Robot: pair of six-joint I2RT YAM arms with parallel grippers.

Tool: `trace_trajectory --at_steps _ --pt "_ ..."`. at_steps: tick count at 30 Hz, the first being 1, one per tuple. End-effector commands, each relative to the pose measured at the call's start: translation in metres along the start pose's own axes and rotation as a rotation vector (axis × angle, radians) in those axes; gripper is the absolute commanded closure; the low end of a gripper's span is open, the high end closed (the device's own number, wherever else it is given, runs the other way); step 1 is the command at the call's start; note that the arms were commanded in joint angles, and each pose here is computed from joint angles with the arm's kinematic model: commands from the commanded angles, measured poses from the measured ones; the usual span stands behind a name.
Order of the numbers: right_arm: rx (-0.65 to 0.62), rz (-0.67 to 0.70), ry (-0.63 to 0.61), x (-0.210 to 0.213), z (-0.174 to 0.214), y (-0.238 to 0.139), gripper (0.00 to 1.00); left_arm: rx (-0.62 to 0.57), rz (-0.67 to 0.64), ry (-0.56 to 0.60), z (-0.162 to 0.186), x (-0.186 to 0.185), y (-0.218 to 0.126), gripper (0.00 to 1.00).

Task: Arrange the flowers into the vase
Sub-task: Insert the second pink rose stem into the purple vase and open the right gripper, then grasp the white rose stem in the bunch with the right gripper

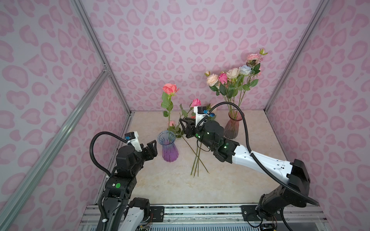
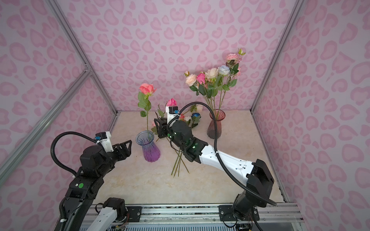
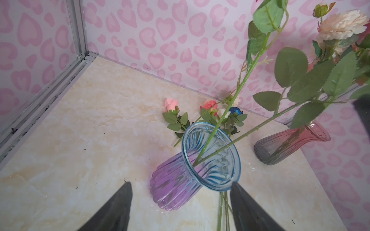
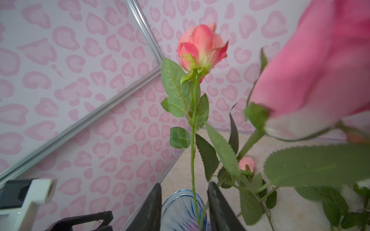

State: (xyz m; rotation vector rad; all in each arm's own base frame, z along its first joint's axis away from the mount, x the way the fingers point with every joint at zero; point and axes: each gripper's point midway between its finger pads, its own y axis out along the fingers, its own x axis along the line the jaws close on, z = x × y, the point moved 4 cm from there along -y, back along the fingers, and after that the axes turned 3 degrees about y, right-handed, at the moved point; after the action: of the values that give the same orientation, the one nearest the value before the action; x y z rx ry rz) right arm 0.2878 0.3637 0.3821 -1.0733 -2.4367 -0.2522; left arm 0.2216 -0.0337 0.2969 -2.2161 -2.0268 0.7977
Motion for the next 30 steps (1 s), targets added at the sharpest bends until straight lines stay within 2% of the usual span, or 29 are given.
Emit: trace_trajectory --at_steps 1,4,7,13,15,18,20,25,30 --pt "0.044 0.142 -0.075 -0.027 0.008 -0.023 0.63 -0.03 0.023 -0.013 -0.005 -0.003 0.0 0.22" --pt "0.07 0.273 -0.052 -0.075 0.019 -0.041 0.67 -0.02 0.023 -0.015 -0.004 -0.004 0.002 0.22" --pt "0.19 0.373 0.04 -0.13 0.041 -0.039 0.69 -0.017 0.022 -0.013 -0.004 -0.004 0.002 0.22" --pt "0.471 0.469 0.035 -0.181 0.094 0.0 0.67 -0.017 0.008 -0.013 -0.003 -0.001 0.003 0.22" --pt "0.499 0.516 0.059 -0.193 0.107 0.017 0.65 -0.015 0.005 -0.013 -0.003 -0.001 0.003 0.22" --pt "0.446 0.588 0.126 -0.214 0.118 0.038 0.61 -0.015 -0.001 -0.012 -0.004 0.0 0.004 0.22" --pt "0.424 0.555 0.203 -0.226 0.125 0.06 0.59 -0.01 -0.004 -0.012 -0.002 0.0 0.005 0.22" --pt "0.436 0.373 0.425 -0.242 0.142 0.125 0.5 0.0 -0.003 -0.011 -0.002 0.0 0.007 0.22" --pt "0.443 0.352 0.543 -0.258 0.17 0.168 0.46 0.005 -0.008 -0.008 -0.002 0.001 0.009 0.22"
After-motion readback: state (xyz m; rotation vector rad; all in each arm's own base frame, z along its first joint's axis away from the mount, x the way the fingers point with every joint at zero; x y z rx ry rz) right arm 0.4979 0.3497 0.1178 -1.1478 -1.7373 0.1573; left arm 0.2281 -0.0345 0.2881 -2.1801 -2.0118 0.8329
